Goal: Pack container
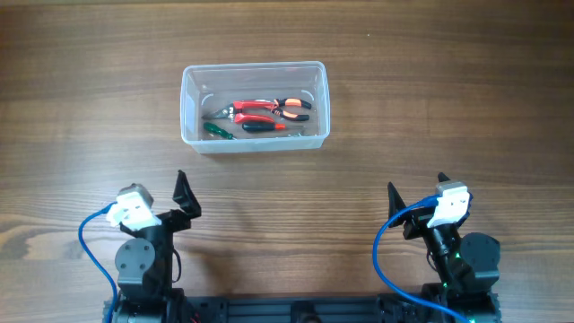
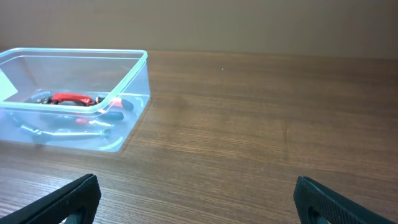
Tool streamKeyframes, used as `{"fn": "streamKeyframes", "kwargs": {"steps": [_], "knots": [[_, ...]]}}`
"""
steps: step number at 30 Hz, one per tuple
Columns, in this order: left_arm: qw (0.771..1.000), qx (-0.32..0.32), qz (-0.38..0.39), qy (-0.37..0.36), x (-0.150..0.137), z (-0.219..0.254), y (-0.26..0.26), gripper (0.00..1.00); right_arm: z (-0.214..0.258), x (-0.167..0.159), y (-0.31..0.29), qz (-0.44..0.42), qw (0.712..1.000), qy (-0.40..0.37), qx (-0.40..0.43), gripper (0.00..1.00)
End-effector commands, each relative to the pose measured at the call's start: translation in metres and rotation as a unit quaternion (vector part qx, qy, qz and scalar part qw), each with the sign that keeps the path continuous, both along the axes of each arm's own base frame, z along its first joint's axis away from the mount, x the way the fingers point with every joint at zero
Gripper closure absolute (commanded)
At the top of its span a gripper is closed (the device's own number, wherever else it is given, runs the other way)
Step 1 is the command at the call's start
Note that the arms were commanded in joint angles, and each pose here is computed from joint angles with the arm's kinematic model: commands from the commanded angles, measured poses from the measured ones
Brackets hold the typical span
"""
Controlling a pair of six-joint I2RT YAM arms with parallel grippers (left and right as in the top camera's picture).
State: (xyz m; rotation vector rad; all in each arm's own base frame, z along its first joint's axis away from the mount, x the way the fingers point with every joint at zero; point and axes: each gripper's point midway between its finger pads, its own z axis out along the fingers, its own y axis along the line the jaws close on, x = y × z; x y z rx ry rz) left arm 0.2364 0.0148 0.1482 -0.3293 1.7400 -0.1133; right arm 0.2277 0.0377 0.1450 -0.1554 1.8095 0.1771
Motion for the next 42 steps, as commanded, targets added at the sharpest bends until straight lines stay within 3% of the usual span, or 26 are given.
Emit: {"fn": "streamKeyframes", "kwargs": {"steps": [1, 42], "knots": [[0.998, 0.055, -0.032, 0.002, 0.0005, -0.0016, -0.0071, 0.0, 0.0031, -0.0006, 0.0033, 0.01, 1.0, -0.008, -0.001, 0.0], [0.998, 0.05, -0.03, 0.002, 0.0006, -0.0017, -0.007, 0.0, 0.0031, -0.0006, 0.0033, 0.01, 1.0, -0.008, -0.001, 0.0]]}}
